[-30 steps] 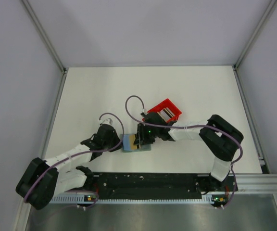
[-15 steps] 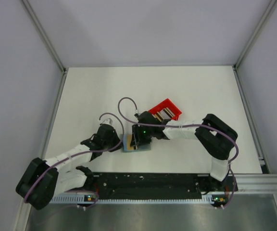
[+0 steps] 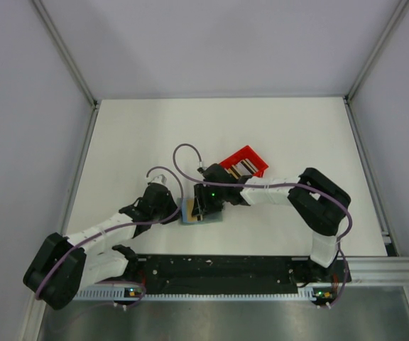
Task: Put the credit cards into the card holder
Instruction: Insert the credit card into the card holder.
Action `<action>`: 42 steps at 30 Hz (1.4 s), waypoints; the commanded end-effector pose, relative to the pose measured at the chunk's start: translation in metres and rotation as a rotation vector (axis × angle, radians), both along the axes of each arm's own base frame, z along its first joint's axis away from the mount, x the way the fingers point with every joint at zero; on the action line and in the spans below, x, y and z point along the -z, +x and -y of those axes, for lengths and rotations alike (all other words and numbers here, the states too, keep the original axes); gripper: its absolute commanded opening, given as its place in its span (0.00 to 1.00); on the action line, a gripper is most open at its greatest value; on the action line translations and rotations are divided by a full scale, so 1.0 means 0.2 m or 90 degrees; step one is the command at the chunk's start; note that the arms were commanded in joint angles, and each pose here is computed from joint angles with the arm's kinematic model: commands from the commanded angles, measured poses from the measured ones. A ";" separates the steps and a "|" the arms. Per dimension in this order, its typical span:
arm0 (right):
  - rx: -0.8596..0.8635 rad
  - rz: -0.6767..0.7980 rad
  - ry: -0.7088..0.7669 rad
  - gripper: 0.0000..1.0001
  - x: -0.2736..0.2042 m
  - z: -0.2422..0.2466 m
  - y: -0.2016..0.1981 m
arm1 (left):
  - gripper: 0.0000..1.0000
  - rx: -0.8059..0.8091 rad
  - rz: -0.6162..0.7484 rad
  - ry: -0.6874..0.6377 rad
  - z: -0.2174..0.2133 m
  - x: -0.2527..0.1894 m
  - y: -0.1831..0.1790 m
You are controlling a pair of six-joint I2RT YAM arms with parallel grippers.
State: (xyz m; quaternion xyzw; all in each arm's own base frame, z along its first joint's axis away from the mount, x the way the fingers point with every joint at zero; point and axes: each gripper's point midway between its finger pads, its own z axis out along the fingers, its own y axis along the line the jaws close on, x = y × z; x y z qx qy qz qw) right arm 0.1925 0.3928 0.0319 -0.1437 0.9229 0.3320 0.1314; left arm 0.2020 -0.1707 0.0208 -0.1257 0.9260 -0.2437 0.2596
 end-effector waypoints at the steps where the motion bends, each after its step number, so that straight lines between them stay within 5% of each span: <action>1: -0.054 0.005 0.114 0.43 -0.16 -0.17 -0.03 | 0.00 0.022 0.008 -0.008 0.02 0.00 -0.01; 5: -0.099 -0.003 0.176 0.43 -0.23 -0.26 -0.07 | 0.00 0.032 0.017 -0.019 0.04 -0.02 0.00; 18: 0.021 0.044 0.083 0.43 -0.17 -0.05 0.08 | 0.00 0.016 0.020 -0.011 0.00 -0.01 -0.02; 21: -0.016 0.037 0.123 0.37 -0.22 -0.10 0.05 | 0.00 0.018 0.021 -0.013 0.01 -0.02 -0.01; 29: -0.076 -0.026 0.156 0.38 -0.20 -0.24 -0.08 | 0.00 0.025 0.033 -0.026 0.04 -0.06 0.01; 42: -0.074 0.006 0.189 0.39 -0.25 -0.26 -0.05 | 0.00 0.023 0.030 -0.024 0.02 -0.04 -0.01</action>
